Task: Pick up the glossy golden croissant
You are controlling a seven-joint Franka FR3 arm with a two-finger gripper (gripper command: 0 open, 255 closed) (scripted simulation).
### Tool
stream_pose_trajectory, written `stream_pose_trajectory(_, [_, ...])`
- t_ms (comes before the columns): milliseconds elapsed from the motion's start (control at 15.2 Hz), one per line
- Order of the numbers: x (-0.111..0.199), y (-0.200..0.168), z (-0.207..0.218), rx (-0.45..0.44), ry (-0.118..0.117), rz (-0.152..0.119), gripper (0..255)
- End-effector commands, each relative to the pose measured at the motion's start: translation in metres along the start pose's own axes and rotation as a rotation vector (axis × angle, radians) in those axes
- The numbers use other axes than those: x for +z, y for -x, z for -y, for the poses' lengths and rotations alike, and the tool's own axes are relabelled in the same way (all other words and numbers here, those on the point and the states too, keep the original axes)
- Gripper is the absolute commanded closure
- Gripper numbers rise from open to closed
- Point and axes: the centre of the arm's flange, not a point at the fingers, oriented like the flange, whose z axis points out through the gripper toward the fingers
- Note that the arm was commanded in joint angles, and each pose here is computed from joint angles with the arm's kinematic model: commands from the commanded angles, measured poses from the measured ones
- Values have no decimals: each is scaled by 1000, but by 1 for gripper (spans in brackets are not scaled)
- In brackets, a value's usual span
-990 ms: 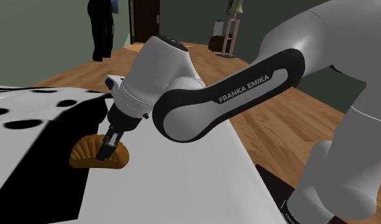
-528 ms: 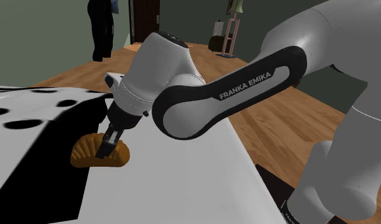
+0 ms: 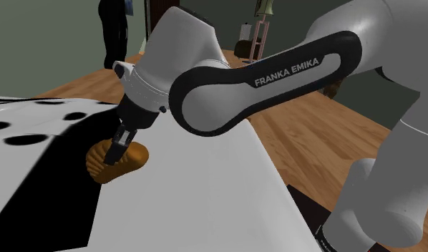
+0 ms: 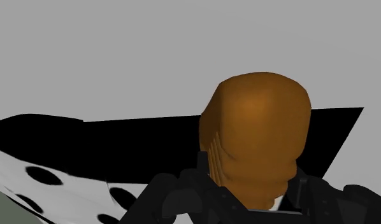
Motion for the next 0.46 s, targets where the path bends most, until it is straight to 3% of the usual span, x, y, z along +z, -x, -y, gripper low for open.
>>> stream_pose_trajectory(0, [-10, -4, -1, 0, 0, -1, 255])
stream_pose_trajectory(396, [-29, -15, -4, 0, 0, -1, 255])
